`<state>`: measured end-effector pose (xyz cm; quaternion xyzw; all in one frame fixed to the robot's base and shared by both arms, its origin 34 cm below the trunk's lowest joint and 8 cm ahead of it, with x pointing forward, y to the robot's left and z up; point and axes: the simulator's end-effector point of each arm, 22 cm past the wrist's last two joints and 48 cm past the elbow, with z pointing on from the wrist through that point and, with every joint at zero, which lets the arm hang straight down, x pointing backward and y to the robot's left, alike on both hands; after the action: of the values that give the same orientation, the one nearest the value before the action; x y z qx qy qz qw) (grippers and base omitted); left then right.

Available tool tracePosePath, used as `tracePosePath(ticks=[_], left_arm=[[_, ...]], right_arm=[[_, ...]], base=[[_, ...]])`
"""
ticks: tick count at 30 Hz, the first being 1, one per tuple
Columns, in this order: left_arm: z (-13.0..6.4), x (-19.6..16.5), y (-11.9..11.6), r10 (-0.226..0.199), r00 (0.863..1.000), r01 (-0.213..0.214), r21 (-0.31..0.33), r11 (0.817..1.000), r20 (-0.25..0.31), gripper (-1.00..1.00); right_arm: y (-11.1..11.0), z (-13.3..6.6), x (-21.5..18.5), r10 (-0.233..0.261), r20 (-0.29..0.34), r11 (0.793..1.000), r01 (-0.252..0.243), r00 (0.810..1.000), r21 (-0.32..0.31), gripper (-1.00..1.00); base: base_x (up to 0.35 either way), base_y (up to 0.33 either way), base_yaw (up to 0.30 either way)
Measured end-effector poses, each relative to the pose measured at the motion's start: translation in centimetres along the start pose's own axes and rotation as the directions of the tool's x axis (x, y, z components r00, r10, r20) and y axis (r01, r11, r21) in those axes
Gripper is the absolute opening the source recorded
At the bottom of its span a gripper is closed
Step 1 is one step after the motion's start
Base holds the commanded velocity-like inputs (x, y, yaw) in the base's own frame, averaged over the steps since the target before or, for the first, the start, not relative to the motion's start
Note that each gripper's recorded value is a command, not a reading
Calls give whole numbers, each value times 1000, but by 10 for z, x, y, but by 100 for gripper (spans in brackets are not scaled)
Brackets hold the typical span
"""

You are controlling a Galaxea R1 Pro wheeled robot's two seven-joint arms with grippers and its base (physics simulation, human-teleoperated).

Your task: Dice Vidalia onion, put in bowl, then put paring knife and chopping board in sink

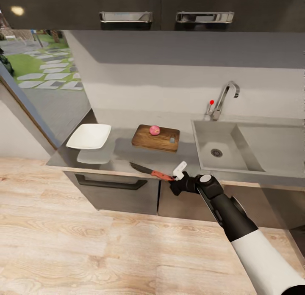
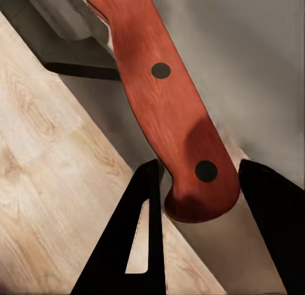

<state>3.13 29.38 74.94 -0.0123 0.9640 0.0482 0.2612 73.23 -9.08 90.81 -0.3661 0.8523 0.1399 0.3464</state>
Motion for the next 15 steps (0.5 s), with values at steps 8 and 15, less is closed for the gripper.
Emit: tracePosePath(ticks=[8,15], left_arm=[[2,-1,0,-1,1000,1,-1,1000,10,100],[3,-1,0,0,1000,0,-1,1000,15,100]], right_arm=[[3,-6,-11,-18,16,1000,18,1000,4,-100],[2,-12,-20,-26,32,1000,26,999,12,-100]], base=[[-25,0,0],[0,0,0]])
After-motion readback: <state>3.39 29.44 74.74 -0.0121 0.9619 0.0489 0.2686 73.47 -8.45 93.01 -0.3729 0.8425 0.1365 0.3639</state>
